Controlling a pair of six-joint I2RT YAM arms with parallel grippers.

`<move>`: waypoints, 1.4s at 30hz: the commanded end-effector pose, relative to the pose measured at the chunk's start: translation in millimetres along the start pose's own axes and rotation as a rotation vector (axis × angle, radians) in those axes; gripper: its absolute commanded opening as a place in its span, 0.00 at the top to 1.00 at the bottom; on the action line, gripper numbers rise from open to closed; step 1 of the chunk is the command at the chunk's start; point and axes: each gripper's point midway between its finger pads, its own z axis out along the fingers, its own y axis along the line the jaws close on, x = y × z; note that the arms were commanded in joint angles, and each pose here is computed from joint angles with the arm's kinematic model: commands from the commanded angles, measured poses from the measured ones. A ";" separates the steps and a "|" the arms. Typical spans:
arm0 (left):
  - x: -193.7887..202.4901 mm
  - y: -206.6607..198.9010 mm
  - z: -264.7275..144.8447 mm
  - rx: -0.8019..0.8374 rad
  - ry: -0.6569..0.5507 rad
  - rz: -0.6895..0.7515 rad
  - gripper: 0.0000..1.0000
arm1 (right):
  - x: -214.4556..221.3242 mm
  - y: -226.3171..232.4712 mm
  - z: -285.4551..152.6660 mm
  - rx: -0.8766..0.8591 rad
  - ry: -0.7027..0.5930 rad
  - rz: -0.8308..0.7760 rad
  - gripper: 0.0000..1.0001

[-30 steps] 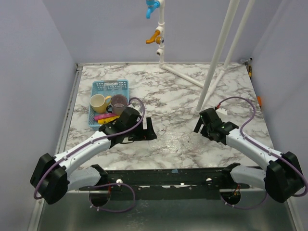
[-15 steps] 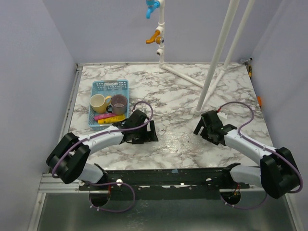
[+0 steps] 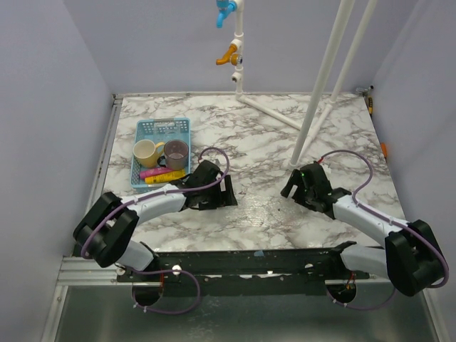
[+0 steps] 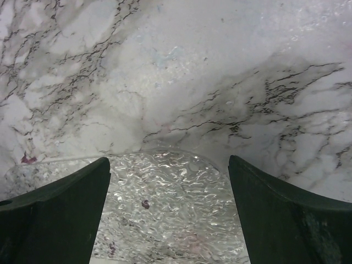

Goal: Prepare toiletry sets of a toothbrush and toothpaste on the tray

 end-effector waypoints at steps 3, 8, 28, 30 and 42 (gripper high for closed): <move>-4.5 7.2 8.8 -0.038 -0.020 0.031 0.12 | 37.7 -8.3 -1.3 -0.035 0.143 -0.021 0.09; -5.0 4.2 9.5 -0.022 -0.014 0.056 0.13 | 42.0 -6.5 -3.1 -0.061 0.155 -0.020 0.09; 9.1 5.9 -1.4 0.039 -0.011 0.083 0.15 | 60.0 1.6 -2.1 -0.135 0.223 -0.034 0.09; 11.5 7.0 -2.9 0.043 -0.010 0.079 0.15 | 61.0 1.9 -1.9 -0.136 0.225 -0.033 0.09; 27.2 18.3 -14.9 0.048 -0.007 0.055 0.16 | 68.2 9.4 -0.3 -0.157 0.251 -0.050 0.09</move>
